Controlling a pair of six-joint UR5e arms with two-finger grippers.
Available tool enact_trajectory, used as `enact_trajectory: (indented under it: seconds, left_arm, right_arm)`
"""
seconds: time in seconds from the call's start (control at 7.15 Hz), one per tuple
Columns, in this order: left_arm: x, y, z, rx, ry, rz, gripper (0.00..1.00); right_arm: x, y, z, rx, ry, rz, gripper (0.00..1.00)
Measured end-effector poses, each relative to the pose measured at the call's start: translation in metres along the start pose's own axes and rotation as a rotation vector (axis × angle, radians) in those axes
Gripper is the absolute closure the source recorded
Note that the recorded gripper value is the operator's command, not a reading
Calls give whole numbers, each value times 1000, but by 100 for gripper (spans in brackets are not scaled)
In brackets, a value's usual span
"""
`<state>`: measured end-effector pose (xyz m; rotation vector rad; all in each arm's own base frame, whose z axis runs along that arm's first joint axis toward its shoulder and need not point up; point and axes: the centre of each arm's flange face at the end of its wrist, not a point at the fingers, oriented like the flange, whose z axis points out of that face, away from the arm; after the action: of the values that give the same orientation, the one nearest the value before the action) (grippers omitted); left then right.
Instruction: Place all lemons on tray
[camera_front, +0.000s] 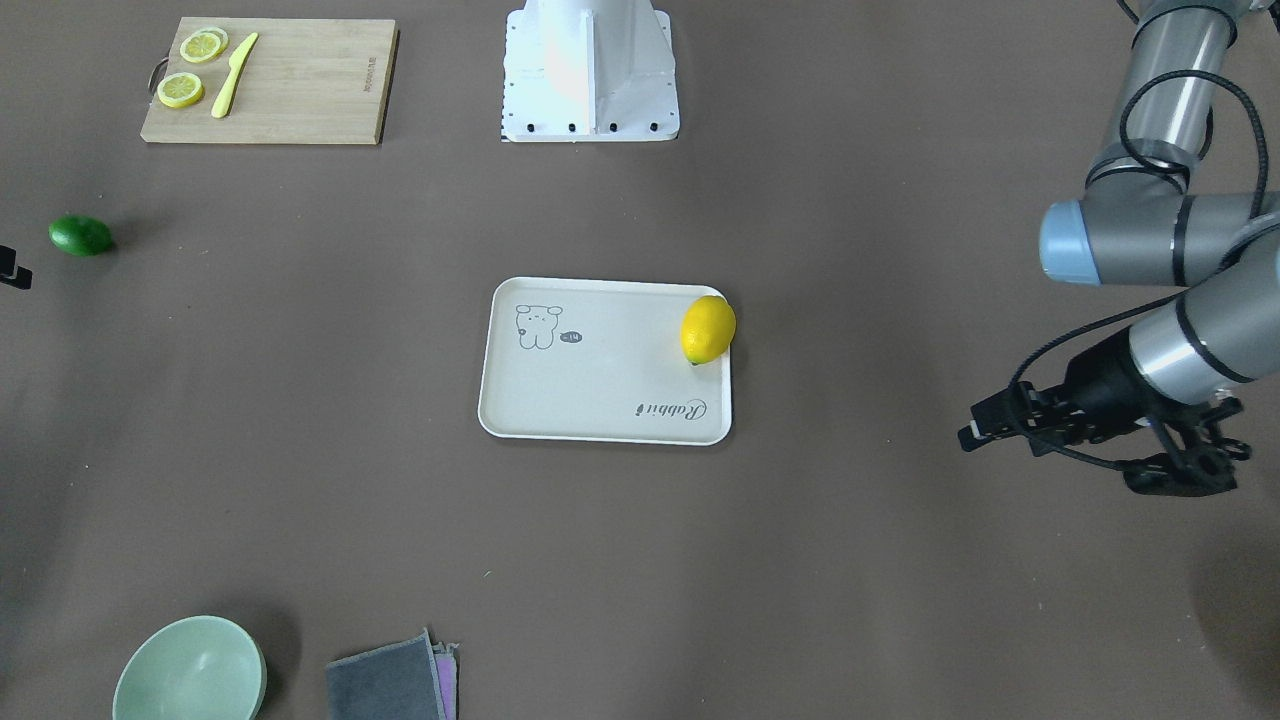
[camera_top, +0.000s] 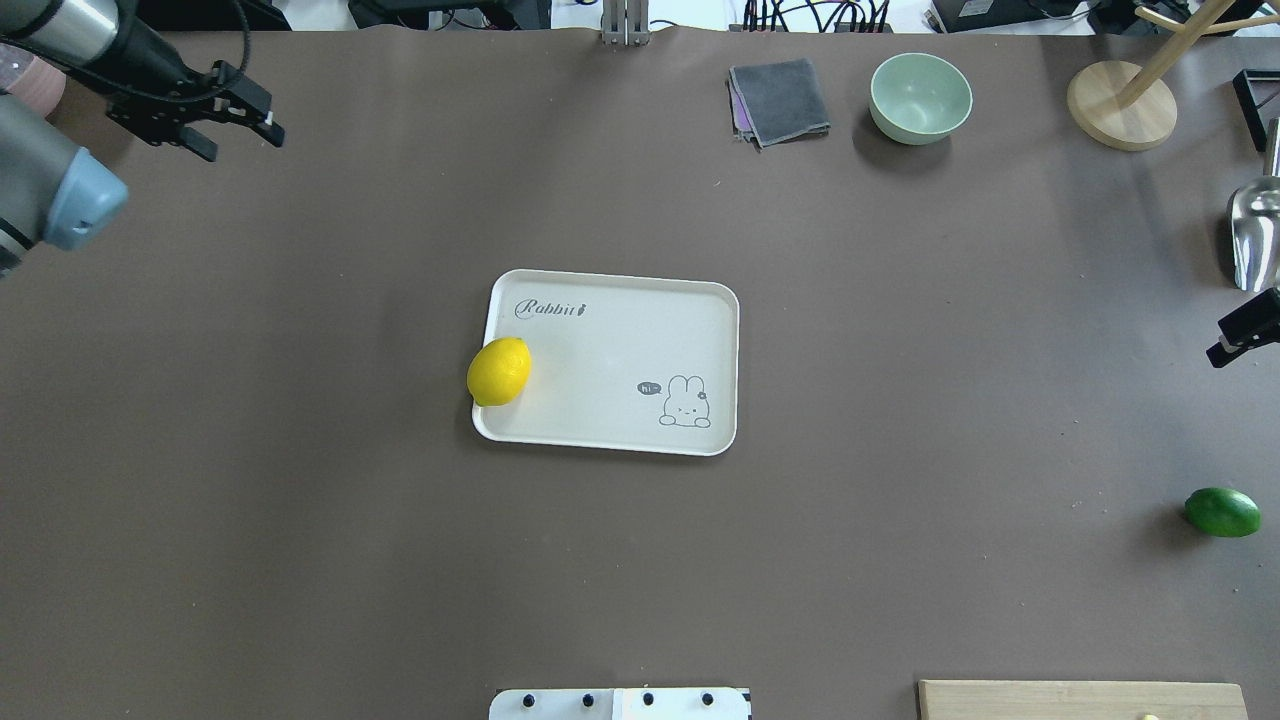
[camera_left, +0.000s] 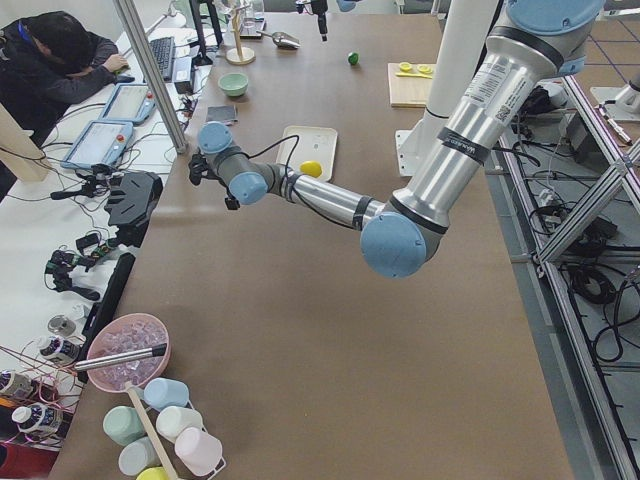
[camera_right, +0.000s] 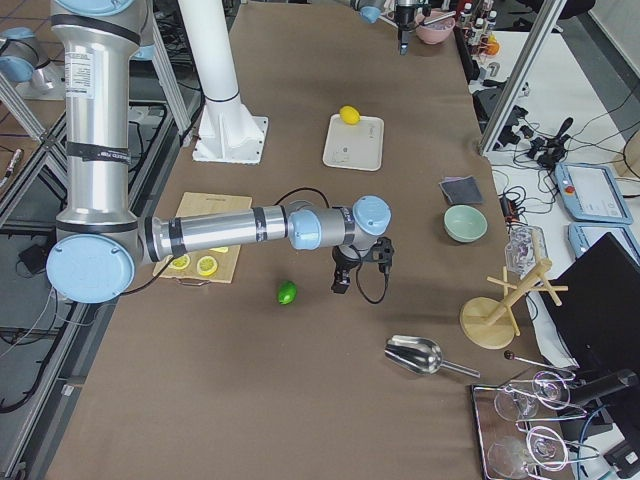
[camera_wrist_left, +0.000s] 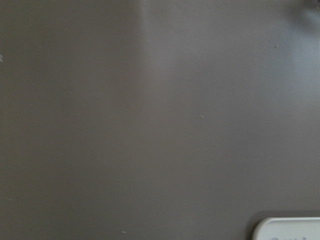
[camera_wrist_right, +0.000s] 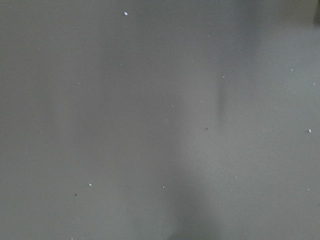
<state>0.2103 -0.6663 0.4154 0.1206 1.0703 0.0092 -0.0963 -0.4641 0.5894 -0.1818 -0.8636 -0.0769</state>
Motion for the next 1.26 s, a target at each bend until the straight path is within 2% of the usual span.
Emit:
enact_trajectory:
  seconds: [0.28, 0.42, 0.56, 0.7, 0.98, 1.26]
  left_arm:
    - [-82, -15, -58, -3, -114, 163, 4]
    - [-117, -9, -82, -15, -196, 200, 4]
    - [-147, 17, -94, -33, -290, 206, 4]
    - [-162, 41, -98, -44, -339, 208, 4]
    - [-167, 62, -98, -68, -304, 196, 3]
    - [-166, 66, -97, -76, -279, 185, 3]
  right_arm:
    - [0, 0, 1, -2, -1, 1, 0]
    - [-2, 0, 0, -1, -1, -1, 0]
    - [-8, -3, -3, 6, -3, 2, 0]
    - [-24, -11, -9, 21, -6, 18, 0]
    - [-77, -36, -15, 50, 11, 55, 0]
    - [-120, -42, 5, 48, 63, 46, 0]
